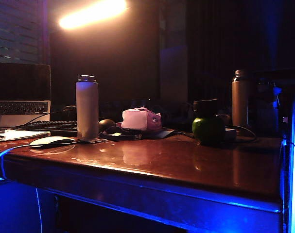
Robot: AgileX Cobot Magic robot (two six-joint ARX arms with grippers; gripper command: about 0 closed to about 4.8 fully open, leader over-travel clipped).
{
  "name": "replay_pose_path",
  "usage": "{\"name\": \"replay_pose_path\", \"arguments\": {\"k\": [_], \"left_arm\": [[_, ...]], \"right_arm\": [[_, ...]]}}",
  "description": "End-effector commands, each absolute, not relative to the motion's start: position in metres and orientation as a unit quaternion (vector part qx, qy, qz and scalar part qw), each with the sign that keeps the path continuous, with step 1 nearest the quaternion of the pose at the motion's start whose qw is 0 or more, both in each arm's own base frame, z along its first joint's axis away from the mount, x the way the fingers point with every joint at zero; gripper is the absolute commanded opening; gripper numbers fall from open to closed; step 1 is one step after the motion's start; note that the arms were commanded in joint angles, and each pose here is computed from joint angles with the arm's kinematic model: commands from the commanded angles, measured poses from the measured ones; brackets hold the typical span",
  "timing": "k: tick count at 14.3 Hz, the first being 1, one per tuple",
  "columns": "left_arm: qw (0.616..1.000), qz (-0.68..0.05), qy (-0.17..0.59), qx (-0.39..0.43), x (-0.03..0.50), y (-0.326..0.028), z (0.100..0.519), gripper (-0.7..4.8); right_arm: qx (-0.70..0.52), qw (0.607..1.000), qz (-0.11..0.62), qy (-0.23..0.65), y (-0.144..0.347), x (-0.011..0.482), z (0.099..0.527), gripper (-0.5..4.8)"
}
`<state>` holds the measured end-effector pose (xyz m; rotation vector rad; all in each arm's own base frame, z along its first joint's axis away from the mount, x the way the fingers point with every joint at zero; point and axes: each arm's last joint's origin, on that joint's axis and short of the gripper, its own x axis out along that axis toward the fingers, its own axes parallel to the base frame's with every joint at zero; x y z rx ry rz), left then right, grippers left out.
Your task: Stack the black thermos bottle cap from the table onto the green apple.
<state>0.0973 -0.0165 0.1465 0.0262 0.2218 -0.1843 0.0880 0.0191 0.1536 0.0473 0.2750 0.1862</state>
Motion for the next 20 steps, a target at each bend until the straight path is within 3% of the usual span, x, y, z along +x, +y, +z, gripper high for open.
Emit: {"name": "replay_pose_path", "arguments": {"k": [1,7,20], "left_arm": [[0.993,-0.075,0.086,0.014,0.095,-0.013,0.148,-0.01],[0.996,0.010,0.087,0.006,0.096,0.003,0.148,-0.01],[0.996,0.009,0.087,0.006,0.096,0.003,0.148,-0.01]], "right_arm": [[0.028,0.990,0.049,0.132,0.011,0.090,0.152,-0.05],[0.040,0.995,-0.047,0.074,-0.007,0.096,0.150,-0.05],[0.041,0.995,-0.049,0.076,-0.007,0.096,0.150,-0.05]]}}
